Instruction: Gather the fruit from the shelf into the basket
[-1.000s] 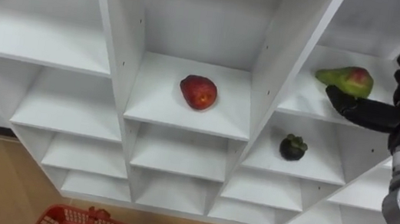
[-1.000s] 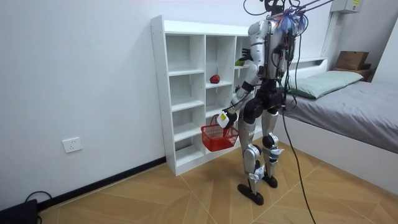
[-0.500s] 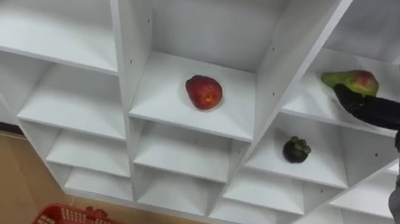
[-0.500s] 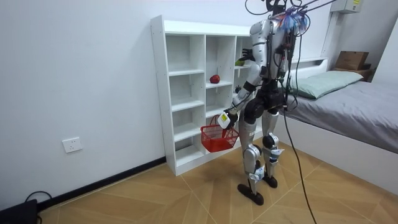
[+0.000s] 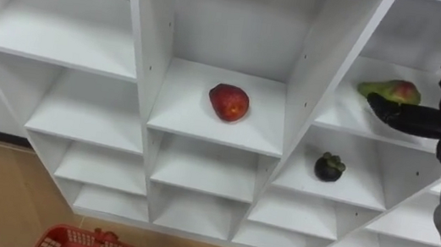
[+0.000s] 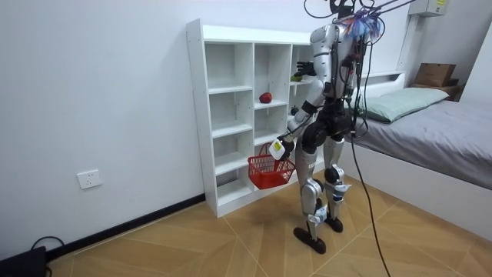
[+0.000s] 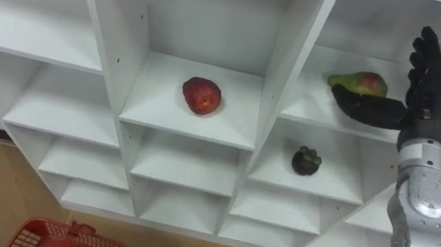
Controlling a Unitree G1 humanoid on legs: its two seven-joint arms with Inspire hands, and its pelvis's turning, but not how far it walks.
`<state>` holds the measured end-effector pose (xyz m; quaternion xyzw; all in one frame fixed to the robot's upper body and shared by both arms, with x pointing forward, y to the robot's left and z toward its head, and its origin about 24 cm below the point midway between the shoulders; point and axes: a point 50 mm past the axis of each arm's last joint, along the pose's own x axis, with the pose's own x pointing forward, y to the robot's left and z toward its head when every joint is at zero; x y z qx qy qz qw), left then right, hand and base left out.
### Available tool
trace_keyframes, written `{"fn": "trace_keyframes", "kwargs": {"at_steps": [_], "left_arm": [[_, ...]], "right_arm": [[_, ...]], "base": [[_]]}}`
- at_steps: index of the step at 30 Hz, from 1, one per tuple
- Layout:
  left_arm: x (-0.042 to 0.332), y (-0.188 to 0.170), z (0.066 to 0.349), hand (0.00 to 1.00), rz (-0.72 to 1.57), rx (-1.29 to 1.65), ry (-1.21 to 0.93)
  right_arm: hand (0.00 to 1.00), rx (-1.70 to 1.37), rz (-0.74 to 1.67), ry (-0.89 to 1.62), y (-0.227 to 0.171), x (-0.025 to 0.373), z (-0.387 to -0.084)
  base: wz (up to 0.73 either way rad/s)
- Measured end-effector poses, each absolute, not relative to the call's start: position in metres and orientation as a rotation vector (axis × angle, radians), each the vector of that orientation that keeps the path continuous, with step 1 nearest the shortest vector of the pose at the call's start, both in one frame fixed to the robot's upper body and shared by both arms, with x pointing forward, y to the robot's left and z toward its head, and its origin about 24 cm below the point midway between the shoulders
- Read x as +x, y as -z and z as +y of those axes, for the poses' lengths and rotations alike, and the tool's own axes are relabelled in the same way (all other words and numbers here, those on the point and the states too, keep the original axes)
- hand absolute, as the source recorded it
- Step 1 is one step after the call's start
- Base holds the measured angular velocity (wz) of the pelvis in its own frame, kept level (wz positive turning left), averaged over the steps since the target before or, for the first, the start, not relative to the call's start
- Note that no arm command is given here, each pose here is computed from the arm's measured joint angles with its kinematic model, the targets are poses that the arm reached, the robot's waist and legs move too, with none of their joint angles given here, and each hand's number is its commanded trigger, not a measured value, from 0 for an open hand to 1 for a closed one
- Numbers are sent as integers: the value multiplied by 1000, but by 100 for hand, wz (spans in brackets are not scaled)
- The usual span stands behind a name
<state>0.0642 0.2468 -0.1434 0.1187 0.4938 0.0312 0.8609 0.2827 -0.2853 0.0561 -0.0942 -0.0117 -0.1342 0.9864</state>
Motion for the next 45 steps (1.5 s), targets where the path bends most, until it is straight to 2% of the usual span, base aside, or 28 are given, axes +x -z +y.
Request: {"fn": "trace_keyframes", "kwargs": {"at_steps": [12,34,35,36,37,45], "left_arm": [[66,142,250,100,1034,256,-60],[66,145,251,100,1067,253,-63],[66,145,251,100,1067,254,-64],[66,145,251,100,1066,254,-64],[66,145,251,100,1066,255,-64],[65,146,249,100,1072,260,-45]], "right_arm": [[0,-300,67,208,-42,286,-284],[0,-245,121,228,-38,299,-294],[15,-246,121,228,-38,299,-295],[61,-244,124,230,-37,299,-295],[100,-240,127,233,-35,298,-296],[100,-259,141,289,-39,300,-312]], "base": [[0],[1],[0],[0],[0],[1]]}}
